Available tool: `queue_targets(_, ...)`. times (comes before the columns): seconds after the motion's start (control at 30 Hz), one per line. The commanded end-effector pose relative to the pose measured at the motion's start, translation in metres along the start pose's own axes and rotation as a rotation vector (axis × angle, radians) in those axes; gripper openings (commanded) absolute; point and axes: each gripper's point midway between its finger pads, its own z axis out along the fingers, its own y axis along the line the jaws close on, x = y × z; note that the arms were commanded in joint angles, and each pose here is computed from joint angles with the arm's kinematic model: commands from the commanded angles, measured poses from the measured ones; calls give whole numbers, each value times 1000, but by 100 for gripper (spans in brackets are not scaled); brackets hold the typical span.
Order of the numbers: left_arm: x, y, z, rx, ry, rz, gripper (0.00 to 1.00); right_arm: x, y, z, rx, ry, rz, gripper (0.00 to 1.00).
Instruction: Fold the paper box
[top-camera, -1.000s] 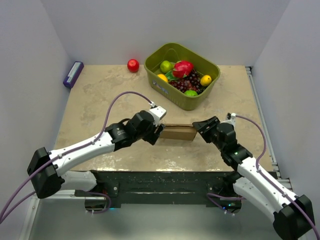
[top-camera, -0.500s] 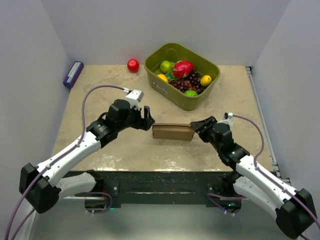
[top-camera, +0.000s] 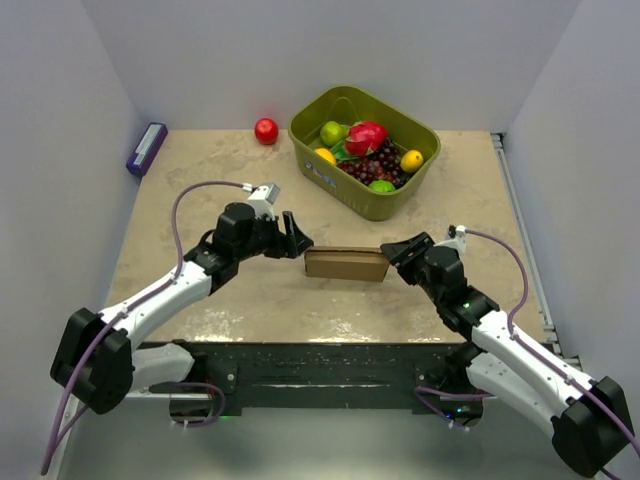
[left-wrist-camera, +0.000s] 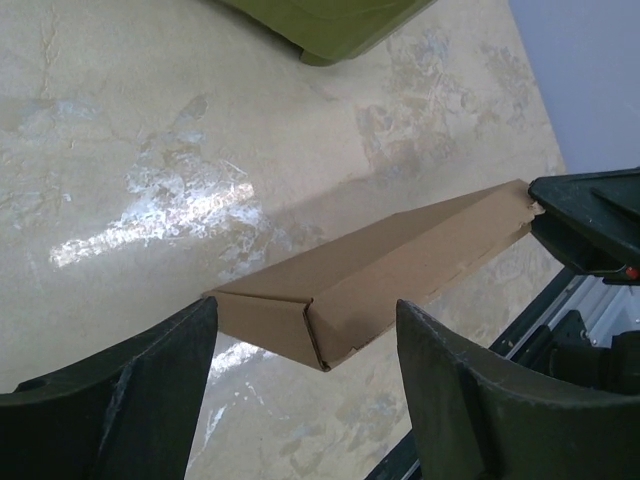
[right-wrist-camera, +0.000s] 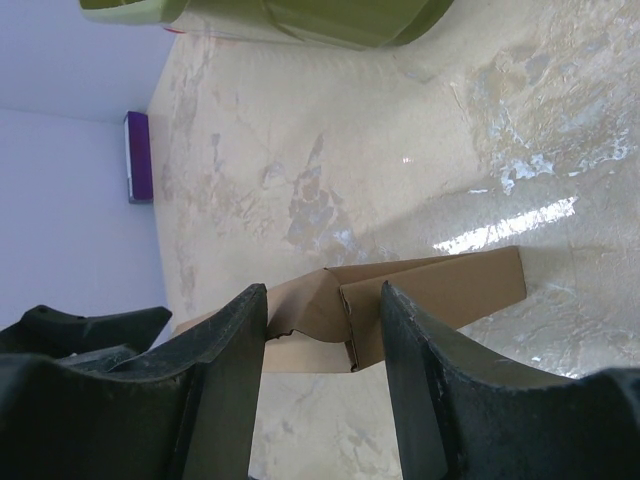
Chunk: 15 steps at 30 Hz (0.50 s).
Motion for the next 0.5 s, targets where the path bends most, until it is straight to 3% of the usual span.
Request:
queue_targets(0.0, -14, -10, 4, 83, -61, -32, 75, 3, -16, -1, 60, 1, -33, 50)
queue_targets(0.3, 13, -2, 11, 110, 0, -72, 71, 3, -17, -1, 67, -1, -40, 50)
queue_targets(0.47, 28, -1, 8, 129, 26, -104, 63, 2, -19, -1, 73, -6, -40, 50)
